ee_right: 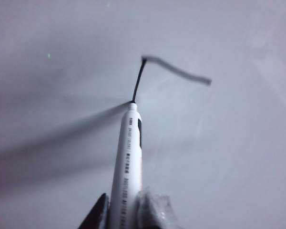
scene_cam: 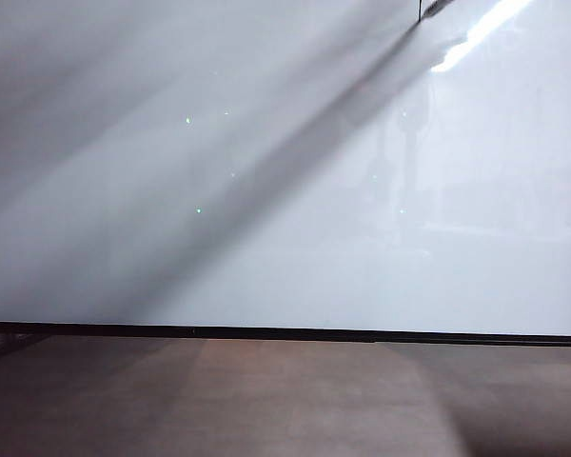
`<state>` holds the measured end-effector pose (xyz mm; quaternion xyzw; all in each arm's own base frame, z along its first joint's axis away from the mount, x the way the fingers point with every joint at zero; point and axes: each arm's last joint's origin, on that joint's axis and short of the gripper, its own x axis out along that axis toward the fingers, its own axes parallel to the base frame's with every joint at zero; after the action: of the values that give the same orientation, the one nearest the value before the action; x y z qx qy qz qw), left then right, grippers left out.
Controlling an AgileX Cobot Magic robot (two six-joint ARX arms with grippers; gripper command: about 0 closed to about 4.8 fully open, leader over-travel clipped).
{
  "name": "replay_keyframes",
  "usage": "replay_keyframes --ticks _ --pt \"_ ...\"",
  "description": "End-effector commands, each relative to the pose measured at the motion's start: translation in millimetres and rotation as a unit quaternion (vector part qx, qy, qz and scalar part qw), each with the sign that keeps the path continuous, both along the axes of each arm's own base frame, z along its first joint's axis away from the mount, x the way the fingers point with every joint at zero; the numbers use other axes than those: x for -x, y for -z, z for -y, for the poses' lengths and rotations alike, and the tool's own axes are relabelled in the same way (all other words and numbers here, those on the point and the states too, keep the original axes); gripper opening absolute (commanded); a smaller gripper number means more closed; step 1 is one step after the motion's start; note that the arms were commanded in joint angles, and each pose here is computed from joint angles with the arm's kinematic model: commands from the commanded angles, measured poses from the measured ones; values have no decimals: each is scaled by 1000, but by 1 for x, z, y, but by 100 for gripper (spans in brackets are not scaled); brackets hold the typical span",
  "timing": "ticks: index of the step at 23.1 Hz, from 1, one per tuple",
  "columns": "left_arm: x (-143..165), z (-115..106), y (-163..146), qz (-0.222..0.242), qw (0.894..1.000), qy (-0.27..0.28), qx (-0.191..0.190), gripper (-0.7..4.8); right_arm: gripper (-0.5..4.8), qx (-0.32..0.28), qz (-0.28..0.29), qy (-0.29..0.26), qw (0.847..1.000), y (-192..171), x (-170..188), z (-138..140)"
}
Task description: Reach to the right to find the marker pen, pick it up, and write the number 0 on the whiteboard.
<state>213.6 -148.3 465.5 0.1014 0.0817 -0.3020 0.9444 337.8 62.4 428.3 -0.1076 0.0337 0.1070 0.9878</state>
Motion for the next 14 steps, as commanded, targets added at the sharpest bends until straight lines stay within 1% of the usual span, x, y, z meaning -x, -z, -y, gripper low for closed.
replay_keyframes --ticks 1,14 --pt "1 -1 -3 9 1000 -1 4 -5 -6 1 0 6 1000 -2 1 2" --pt "1 -1 -2 4 1000 -1 0 -5 -6 7 -36 6 999 12 -6 0"
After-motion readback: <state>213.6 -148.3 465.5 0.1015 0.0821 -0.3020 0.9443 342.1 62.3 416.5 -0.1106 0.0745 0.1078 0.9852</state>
